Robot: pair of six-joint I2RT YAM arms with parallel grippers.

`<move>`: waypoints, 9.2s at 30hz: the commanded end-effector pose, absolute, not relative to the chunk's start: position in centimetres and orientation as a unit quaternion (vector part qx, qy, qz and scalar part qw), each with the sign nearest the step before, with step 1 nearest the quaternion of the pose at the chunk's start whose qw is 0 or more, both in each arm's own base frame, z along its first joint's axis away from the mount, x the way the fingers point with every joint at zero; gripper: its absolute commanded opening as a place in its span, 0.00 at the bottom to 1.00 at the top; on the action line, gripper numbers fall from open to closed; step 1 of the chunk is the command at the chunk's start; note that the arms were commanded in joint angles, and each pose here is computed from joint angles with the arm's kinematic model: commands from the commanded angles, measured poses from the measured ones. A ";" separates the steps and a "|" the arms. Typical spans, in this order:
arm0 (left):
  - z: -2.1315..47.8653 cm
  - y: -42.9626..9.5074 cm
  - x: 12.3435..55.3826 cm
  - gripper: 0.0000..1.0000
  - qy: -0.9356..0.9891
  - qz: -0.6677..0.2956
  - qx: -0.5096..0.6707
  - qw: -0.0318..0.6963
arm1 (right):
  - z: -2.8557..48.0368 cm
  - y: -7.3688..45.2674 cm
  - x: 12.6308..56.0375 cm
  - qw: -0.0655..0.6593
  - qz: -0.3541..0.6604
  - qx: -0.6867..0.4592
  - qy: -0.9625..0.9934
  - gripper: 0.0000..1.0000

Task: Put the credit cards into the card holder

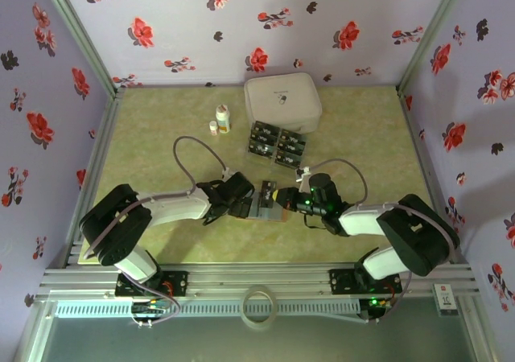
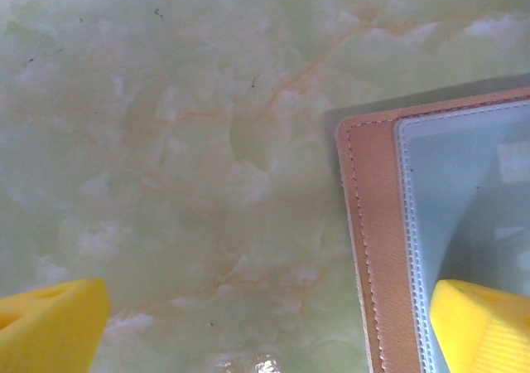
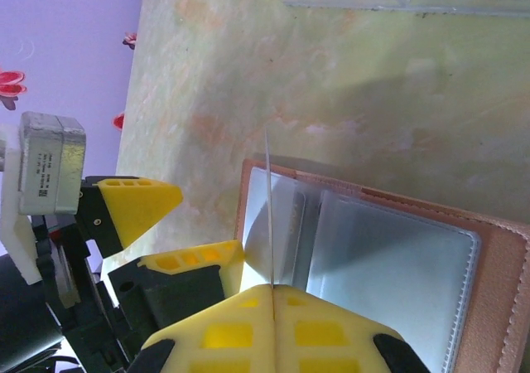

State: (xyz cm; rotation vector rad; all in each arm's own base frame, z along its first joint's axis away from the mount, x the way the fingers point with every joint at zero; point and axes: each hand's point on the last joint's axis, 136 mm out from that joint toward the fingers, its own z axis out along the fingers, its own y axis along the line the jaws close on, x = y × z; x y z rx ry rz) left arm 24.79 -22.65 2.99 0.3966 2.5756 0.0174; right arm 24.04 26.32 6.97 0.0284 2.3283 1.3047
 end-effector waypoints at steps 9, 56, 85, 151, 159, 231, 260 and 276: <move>2.4 -21.2 24.1 1.00 0.955 0.029 0.141 0.260 | 6.4 26.4 23.9 0.236 0.483 0.019 0.843 0.00; 2.2 -21.2 24.1 1.00 0.955 0.029 0.142 0.260 | 3.8 26.9 22.1 0.203 0.498 0.042 0.842 0.00; 2.4 -21.4 24.2 1.00 0.954 0.026 0.143 0.264 | 2.1 26.2 21.3 0.182 0.482 0.065 0.855 0.00; 4.0 -17.6 25.4 1.00 0.958 0.040 0.092 0.268 | 5.8 25.2 23.5 0.163 0.232 -0.076 0.956 0.04; 3.6 -18.0 25.8 1.00 0.958 0.051 0.109 0.261 | 4.5 26.0 23.8 0.155 0.197 -0.089 0.964 0.00; 4.9 -17.2 25.3 1.00 0.958 0.026 0.089 0.271 | 5.3 31.2 23.7 0.148 0.235 -0.111 0.954 0.00; 2.0 -18.3 25.0 1.00 0.965 0.028 0.112 0.234 | 2.1 33.0 23.2 0.112 0.266 -0.097 0.952 0.00; 3.6 -18.3 24.9 1.00 0.962 0.019 0.109 0.248 | 7.3 31.2 23.3 0.162 0.247 -0.116 0.948 0.10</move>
